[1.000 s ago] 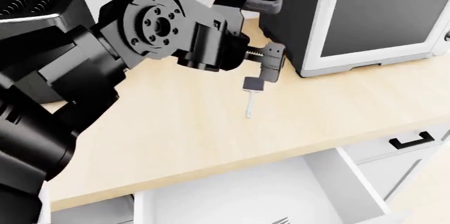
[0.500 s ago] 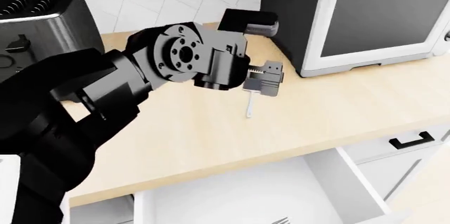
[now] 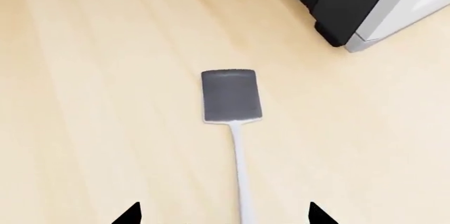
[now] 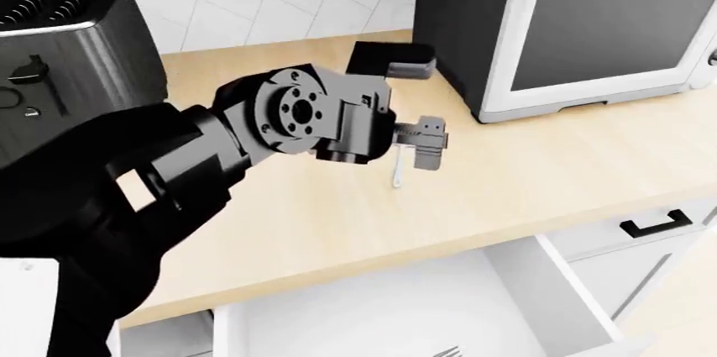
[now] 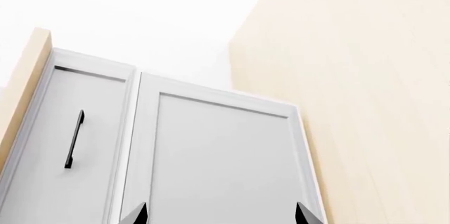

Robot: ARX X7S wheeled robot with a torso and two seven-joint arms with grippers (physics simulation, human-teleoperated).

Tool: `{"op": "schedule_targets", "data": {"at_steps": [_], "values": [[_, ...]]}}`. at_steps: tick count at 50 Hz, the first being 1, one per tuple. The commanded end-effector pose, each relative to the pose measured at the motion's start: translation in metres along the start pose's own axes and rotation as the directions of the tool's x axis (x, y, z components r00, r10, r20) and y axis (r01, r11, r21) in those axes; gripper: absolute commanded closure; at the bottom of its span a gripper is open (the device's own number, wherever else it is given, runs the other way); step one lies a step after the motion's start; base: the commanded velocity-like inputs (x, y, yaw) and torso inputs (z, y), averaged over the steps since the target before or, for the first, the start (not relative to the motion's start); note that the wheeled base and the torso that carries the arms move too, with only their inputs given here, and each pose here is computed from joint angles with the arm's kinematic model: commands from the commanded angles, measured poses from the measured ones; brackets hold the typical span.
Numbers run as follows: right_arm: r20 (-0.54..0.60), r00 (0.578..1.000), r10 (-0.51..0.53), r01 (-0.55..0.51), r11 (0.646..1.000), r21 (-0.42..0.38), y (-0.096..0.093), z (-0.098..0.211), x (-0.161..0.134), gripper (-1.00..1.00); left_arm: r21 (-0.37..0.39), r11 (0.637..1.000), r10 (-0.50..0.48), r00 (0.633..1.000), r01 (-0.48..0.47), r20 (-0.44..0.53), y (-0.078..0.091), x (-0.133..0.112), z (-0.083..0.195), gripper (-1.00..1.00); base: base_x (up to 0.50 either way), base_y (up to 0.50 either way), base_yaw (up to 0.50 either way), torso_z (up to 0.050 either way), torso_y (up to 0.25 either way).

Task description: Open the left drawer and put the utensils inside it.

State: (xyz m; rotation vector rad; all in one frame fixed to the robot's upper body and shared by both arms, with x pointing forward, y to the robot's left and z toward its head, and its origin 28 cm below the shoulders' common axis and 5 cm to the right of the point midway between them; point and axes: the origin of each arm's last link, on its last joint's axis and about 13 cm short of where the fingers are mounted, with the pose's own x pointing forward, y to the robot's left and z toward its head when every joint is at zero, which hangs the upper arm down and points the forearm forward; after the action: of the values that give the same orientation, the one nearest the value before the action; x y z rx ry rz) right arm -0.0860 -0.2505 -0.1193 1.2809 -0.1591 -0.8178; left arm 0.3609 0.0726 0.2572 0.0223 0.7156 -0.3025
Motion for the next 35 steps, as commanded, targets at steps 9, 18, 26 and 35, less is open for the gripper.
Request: {"op": "schedule_targets", "data": {"at_steps": [9, 18, 26, 35], "values": [[-0.002, 1.0, -0.007, 0.007, 1.0, 0.003, 0.0, -0.001, 0.0, -1.0, -0.038, 0.999, 0.0, 1.0, 0.0, -0.02, 0.001, 0.011, -0.011, -1.0, 0.0, 0.0, 0.0, 0.0, 0.0], [0.0, 1.0, -0.006, 0.006, 1.0, 0.003, -0.001, -0.001, -0.001, -1.0, -0.027, 1.0, -0.009, 1.0, 0.008, -0.025, -0.002, 0.012, -0.016, -1.0, 0.0, 0.0, 0.0, 0.0, 0.0], [-0.002, 1.0, -0.006, 0.006, 1.0, 0.003, 0.0, -0.001, 0.0, -1.0, -0.025, 0.999, -0.022, 0.999, 0.022, -0.033, -0.003, 0.014, -0.019, -1.0, 0.0, 0.0, 0.0, 0.0, 0.0], [0.004, 1.0, -0.011, 0.011, 1.0, -0.001, -0.001, 0.0, -0.001, -1.0, -0.014, 0.999, -0.04, 0.998, 0.04, -0.049, -0.004, 0.017, -0.026, -1.0, 0.0, 0.0, 0.0, 0.0, 0.0]]}}
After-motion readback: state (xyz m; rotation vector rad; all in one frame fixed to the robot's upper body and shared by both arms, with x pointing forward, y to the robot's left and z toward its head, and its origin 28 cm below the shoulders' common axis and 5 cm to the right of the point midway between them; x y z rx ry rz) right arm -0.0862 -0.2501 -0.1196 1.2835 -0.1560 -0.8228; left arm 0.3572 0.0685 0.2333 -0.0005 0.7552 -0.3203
